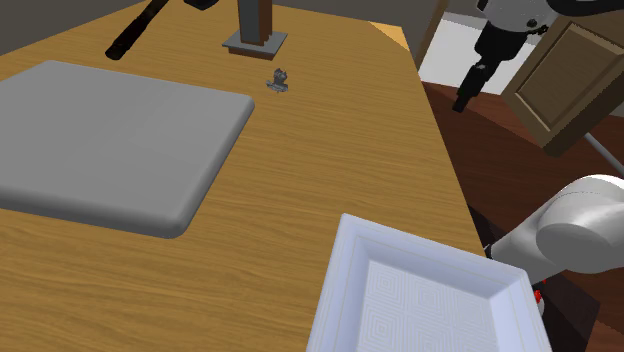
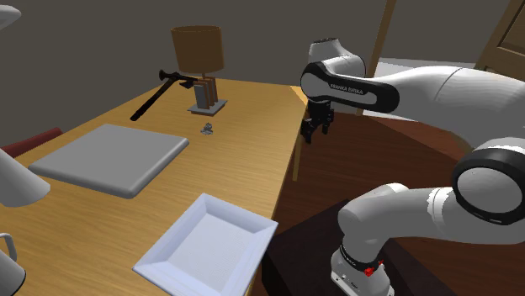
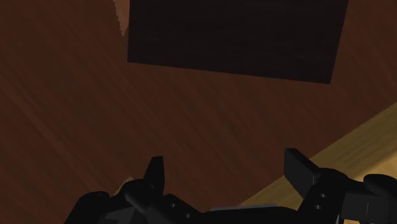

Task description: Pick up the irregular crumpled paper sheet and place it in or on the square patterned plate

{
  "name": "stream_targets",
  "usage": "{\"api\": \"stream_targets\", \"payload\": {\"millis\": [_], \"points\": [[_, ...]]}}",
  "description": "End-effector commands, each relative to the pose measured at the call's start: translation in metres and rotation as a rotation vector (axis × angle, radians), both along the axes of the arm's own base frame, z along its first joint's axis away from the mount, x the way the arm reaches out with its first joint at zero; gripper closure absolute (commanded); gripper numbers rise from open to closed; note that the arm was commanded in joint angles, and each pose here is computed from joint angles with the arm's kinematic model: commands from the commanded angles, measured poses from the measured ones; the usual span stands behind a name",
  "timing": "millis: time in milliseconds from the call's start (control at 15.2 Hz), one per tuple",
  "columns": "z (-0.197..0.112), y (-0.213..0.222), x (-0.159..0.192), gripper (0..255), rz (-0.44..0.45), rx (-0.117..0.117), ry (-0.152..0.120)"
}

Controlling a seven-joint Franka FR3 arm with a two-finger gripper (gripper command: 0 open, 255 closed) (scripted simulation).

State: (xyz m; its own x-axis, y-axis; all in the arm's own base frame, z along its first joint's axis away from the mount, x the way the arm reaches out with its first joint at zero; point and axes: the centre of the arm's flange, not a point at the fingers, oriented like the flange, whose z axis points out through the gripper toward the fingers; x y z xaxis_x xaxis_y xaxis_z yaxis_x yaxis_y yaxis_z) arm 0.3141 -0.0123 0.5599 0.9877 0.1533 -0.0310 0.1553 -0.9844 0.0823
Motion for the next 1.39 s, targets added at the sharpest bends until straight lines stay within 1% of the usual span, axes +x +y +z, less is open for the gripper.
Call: {"api": "stream_targets", "payload": {"millis": [0, 1320], "points": [[0.0, 0.0, 0.0, 0, 0.0, 0.0, 0.0], [0.025, 0.225, 0.134, 0, 0.01, -0.039, -0.07]]}}
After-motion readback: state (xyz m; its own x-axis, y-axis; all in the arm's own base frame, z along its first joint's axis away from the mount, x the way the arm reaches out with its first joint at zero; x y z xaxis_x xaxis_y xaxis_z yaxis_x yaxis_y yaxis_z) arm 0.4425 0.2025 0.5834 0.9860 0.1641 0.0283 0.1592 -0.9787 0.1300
